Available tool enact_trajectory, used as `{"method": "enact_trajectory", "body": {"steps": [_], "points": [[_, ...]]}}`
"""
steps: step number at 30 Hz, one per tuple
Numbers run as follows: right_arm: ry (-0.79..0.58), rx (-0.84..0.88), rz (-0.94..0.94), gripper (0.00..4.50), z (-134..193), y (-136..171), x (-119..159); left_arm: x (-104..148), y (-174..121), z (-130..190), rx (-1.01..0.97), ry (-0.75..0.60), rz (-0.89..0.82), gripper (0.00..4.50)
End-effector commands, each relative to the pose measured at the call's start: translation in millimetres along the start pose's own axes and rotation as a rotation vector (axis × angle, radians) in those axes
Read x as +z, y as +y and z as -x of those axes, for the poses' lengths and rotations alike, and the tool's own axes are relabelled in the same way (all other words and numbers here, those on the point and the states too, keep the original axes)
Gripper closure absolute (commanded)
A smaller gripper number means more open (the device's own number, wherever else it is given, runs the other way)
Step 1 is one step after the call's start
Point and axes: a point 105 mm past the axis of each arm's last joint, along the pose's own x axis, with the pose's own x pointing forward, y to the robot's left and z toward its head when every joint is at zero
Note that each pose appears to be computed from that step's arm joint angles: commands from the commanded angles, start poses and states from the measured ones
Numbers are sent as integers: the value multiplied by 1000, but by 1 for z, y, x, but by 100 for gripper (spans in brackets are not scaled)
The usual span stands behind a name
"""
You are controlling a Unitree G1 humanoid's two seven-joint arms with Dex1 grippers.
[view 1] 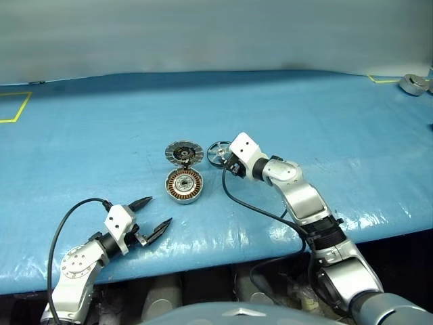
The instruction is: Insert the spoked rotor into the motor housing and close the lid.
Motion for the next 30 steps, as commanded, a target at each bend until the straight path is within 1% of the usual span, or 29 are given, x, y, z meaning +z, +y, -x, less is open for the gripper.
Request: {"method": "enact_trajectory", "body": {"steps": [1,7,18,21,29,30], "points": [[-3,-18,-31,228,-3,-3,1,9,0,0,-1,-32,-32,0],[16,-42,-37,228,-6,-7,-5,9,-1,-1,-9,-28,-31,0],[-5,-73,-47,228,-8,-16,2,7,-3,0,-8,-22,-25,0],[-2,-45,-81,228,-12,-14,0,7,-3,0,-7,-22,-26,0],[93,56,-93,228,-23,-1,-27,7,-3,0,-5,-19,-31,0],[100,55,-94,245,-24,0,-29,7,-3,1,-4,-19,-32,0]]}}
